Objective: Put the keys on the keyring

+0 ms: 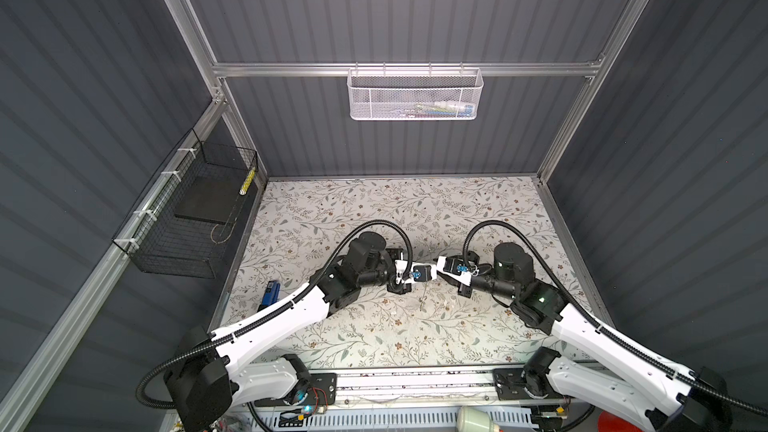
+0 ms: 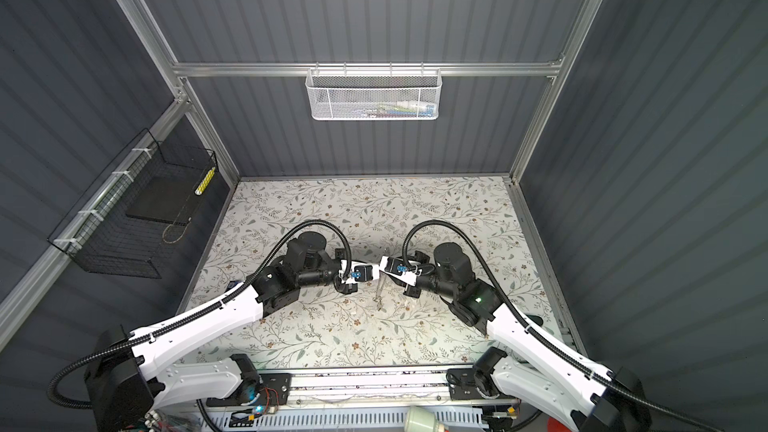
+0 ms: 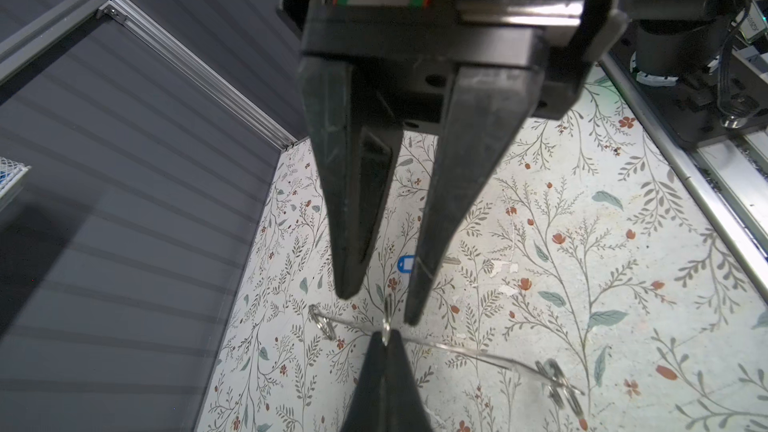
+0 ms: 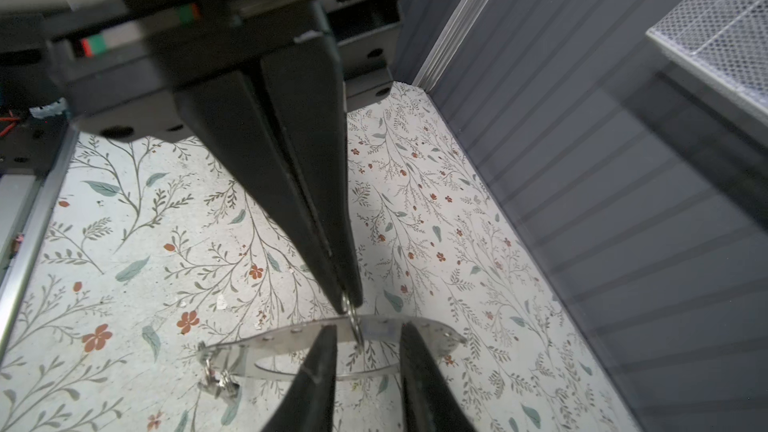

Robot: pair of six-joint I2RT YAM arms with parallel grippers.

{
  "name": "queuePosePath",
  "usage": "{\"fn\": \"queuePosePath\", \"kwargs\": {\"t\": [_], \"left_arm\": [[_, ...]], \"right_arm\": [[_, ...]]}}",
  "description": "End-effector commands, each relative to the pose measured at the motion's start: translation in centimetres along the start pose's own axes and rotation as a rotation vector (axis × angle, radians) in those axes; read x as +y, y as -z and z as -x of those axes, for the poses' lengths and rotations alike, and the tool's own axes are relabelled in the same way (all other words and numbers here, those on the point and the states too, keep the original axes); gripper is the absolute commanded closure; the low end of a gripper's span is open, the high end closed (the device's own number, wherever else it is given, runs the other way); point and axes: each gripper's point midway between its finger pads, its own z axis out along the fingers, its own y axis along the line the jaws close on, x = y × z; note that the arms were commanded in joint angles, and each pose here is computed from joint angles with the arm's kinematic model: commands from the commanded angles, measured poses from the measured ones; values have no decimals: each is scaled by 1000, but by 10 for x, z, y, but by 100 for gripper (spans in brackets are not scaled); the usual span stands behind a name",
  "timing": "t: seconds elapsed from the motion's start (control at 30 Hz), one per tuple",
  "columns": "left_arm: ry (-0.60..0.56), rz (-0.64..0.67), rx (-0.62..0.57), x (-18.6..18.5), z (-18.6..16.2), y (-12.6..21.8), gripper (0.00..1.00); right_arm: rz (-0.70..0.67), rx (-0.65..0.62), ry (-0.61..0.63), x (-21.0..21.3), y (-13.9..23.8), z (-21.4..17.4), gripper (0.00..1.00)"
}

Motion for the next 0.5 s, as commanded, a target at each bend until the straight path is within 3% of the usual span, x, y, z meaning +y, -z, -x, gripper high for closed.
{"fn": "queuePosePath", "kwargs": {"t": [0.0, 0.17, 0.3, 0.47], "left_arm": [[-22, 33, -67, 0, 13, 9, 100], [-70, 45, -155, -4, 26, 17, 100], [-85, 50, -192, -4, 33, 21, 100], [-106, 75, -231, -2, 41, 27, 100]], "right_arm": [[-56, 9, 12, -8, 13, -5, 63], [-154, 40, -40, -19, 30, -24, 55], [-244, 87, -163, -35, 36, -39, 50], [-228, 79, -244, -35, 31, -42, 49]]}}
